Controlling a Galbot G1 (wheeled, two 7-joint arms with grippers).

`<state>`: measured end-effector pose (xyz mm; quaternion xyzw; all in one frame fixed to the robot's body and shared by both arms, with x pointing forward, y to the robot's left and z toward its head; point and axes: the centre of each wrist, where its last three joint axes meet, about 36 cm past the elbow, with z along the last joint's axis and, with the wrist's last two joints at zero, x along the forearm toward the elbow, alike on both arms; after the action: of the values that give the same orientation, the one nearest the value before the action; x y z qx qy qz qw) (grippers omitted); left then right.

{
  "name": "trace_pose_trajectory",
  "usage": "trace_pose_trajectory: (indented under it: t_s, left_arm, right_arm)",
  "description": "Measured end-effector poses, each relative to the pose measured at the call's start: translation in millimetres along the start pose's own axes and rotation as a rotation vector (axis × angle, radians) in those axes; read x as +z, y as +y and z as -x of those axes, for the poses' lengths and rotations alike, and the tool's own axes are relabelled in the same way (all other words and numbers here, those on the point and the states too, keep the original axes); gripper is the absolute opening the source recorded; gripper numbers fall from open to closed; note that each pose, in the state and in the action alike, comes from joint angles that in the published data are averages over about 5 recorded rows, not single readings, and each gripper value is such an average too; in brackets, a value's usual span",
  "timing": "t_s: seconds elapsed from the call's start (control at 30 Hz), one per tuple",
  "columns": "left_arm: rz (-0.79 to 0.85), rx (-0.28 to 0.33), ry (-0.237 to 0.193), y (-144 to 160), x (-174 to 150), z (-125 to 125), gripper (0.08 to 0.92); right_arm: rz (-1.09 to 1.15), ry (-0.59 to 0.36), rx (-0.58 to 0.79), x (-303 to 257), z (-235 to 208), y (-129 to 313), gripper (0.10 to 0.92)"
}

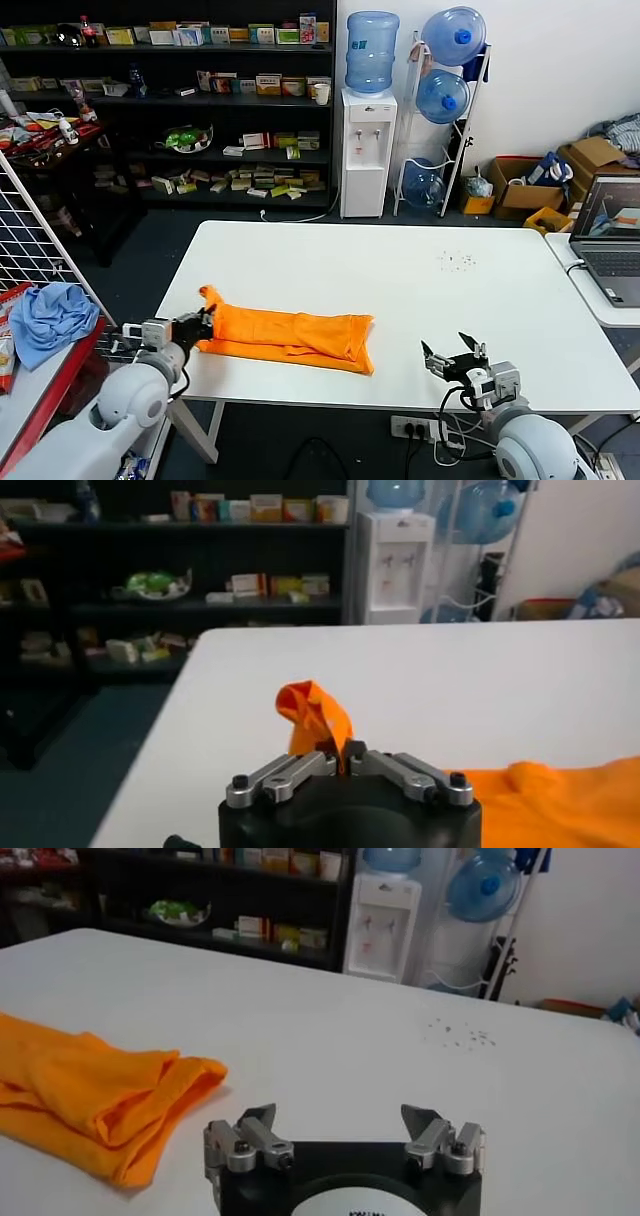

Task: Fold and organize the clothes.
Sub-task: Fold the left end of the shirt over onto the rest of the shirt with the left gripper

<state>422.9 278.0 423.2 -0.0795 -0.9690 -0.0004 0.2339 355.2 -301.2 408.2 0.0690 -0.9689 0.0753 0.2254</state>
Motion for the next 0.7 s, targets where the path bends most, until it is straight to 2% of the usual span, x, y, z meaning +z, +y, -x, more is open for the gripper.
trace_pose_trajectory:
  t_s: [0.33, 0.7]
  left_arm:
    - [-0.102, 0.143, 0.001, -79.5, 9.0, 6.7, 0.125]
    - [-0.193, 0.247, 0.009, -156.8, 15.6, 28.8, 0.125]
  right_arm:
    - [-0.006, -0.053, 0.076, 10.0, 6.0, -12.3, 0.823]
    - [-0.005, -0.063, 0.110, 15.1, 12.5, -18.6, 0.823]
